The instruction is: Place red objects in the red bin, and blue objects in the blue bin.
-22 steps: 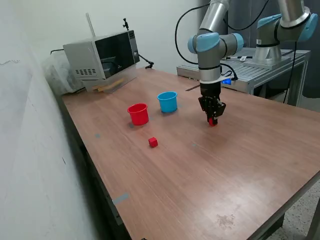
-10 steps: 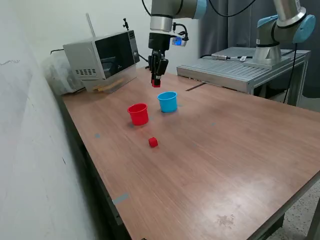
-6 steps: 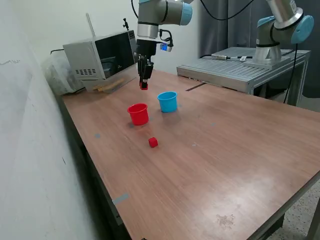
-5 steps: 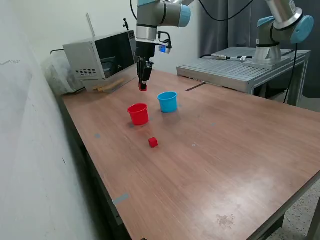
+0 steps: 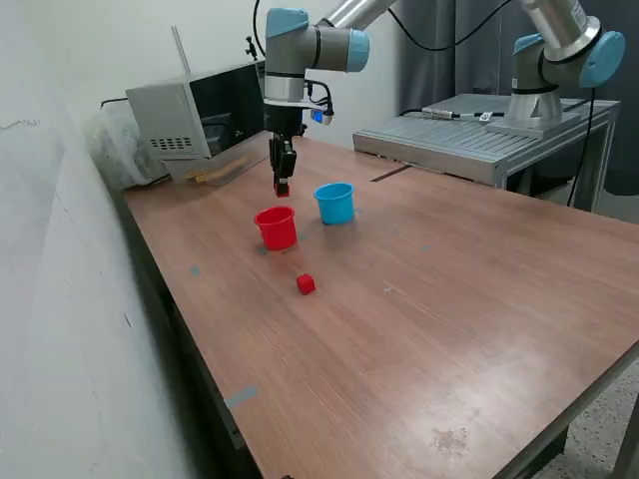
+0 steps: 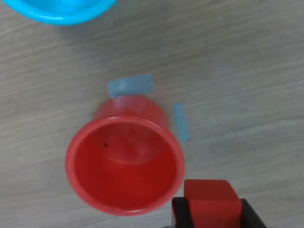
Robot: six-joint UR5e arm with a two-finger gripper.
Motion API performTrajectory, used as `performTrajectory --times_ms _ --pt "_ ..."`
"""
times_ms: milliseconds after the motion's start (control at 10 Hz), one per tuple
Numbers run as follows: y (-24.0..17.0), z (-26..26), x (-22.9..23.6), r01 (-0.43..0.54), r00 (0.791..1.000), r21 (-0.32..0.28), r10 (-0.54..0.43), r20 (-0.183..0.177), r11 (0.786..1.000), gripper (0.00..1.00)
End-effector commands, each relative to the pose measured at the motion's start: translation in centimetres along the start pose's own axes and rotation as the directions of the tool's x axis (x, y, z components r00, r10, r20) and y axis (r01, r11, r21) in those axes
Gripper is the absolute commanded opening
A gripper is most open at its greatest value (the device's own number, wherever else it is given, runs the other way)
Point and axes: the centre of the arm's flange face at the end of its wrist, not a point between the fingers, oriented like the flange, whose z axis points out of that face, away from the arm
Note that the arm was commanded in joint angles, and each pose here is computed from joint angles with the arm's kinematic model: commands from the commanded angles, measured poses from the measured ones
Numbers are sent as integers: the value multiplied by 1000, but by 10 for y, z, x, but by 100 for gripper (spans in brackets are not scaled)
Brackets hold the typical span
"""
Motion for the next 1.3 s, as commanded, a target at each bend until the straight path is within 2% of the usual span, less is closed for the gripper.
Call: performTrajectory --times_ms 0,300,1200 --pt "10 19 -23 -27 1000 7 27 11 1000 0" --pt "12 32 -45 -47 999 21 46 20 999 0" --pt "12 32 -47 -48 999 16 48 20 999 0"
